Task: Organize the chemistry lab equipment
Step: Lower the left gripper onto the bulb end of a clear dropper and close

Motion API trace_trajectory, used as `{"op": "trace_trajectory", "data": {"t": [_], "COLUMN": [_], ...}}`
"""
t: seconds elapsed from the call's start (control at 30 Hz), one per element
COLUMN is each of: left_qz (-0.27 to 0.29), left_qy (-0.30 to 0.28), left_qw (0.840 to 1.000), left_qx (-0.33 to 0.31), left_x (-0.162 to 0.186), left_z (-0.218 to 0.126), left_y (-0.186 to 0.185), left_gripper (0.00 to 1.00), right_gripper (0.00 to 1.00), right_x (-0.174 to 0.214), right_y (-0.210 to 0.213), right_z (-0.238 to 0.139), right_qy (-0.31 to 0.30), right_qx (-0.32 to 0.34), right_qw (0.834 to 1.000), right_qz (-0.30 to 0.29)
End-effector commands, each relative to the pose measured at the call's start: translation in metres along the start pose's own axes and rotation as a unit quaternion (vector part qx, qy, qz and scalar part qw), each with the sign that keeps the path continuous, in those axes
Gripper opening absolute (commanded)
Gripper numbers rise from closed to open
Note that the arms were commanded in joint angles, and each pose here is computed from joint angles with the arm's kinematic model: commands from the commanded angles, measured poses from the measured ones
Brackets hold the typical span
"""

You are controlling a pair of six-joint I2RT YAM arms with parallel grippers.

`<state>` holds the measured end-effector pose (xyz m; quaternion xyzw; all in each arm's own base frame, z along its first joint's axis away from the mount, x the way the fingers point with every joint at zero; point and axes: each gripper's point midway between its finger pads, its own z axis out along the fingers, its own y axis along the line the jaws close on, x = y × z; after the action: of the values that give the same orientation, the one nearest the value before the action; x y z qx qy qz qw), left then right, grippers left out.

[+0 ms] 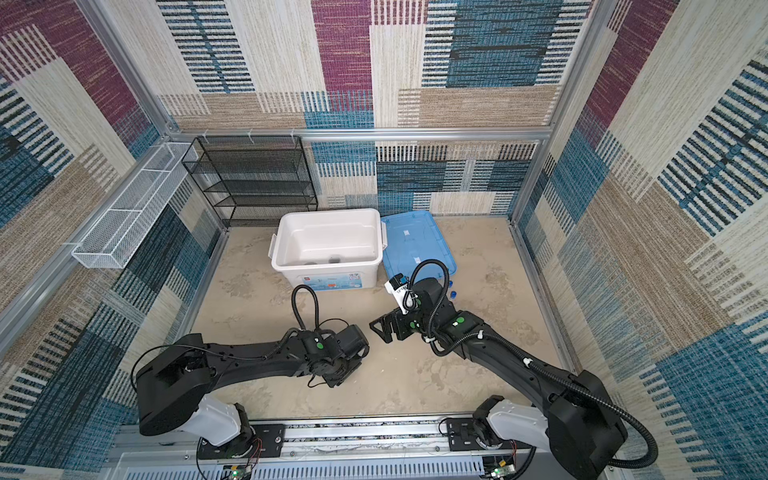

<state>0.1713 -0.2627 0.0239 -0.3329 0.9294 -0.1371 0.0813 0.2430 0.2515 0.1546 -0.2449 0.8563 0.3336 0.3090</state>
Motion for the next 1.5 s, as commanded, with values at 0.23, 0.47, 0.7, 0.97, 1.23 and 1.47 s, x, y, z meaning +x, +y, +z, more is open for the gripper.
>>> {"op": "trace_trajectory", "data": {"t": [0.23, 0.47, 0.7, 0.97, 1.23, 1.47], "left_qz": [-0.011, -0.003, -0.007, -0.012, -0.02, -0.016], "left_qy": [-0.013, -0.028, -0.031, -0.005, -0.002, 0.001], "left_qw": [0.999, 1.0, 0.999, 1.0, 1.0, 0.999], "left_qx": [-0.031, -0.01, 0.018, -0.013, -0.024, -0.034], "left_x": [-0.004, -0.011, -0.012, -0.001, 0.0, 0.002], "left_z": [0.002, -0.005, -0.017, -0.004, 0.008, 0.014], "left_y": [0.015, 0.009, -0.004, -0.001, 0.006, 0.009], "left_gripper": [0.24, 0.34, 0.34, 0.37, 0.35, 0.33], "right_gripper": [1.0, 1.0, 1.0, 0.99, 0.99, 1.0], "right_x": [-0.005, -0.007, -0.005, -0.003, -0.004, -0.004], "right_y": [-0.003, -0.002, -0.004, -0.005, -0.006, -0.006], "right_z": [-0.004, -0.004, -0.003, -0.002, -0.002, -0.004], "right_qy": [-0.02, -0.025, -0.023, -0.018, -0.021, -0.024], "right_qx": [0.013, 0.01, 0.012, 0.014, 0.019, 0.019], "right_qw": [1.0, 1.0, 1.0, 1.0, 1.0, 0.999], "right_qz": [-0.012, -0.013, -0.012, -0.013, -0.013, -0.013]}}
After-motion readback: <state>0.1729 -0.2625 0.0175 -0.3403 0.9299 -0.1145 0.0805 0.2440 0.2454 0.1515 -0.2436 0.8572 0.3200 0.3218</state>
